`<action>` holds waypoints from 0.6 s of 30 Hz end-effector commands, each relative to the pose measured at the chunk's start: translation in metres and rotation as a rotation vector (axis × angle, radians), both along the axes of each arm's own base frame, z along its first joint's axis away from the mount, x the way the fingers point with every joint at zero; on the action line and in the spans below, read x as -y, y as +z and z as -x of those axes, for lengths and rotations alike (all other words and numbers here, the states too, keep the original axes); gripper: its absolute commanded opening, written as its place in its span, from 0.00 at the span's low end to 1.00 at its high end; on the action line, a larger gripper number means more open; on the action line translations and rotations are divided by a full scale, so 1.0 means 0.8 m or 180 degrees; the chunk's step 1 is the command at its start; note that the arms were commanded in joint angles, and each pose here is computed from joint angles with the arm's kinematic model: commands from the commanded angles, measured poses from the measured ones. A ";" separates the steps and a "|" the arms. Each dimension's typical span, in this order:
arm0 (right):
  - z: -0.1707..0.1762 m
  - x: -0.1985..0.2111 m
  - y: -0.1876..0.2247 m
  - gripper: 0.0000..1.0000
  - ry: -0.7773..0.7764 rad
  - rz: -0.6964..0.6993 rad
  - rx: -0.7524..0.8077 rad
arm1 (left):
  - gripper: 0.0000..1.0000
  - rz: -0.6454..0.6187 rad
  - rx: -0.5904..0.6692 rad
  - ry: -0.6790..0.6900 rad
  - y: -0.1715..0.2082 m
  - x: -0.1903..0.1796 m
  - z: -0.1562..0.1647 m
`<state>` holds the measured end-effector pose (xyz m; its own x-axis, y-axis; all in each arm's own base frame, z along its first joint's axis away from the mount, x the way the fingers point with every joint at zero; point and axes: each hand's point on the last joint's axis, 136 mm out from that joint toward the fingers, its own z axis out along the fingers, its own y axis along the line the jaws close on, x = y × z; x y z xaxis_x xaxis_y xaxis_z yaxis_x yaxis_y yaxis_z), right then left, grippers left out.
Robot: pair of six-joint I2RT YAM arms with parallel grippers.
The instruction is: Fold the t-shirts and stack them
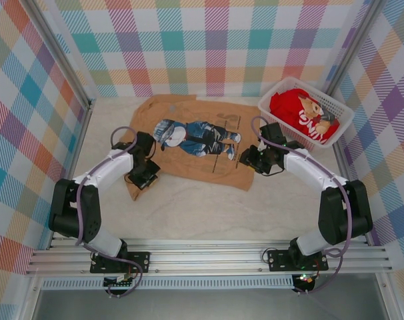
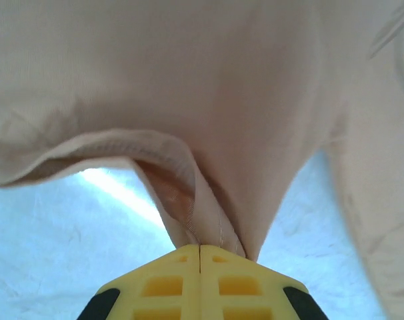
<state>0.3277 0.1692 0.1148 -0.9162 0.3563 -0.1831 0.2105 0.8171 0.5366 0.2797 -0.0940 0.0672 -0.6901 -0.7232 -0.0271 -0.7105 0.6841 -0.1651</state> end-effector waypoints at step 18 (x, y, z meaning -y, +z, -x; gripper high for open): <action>0.026 0.014 -0.004 0.38 0.0009 0.0149 -0.0093 | 0.45 0.0145 -0.0330 0.0238 0.020 -0.018 0.111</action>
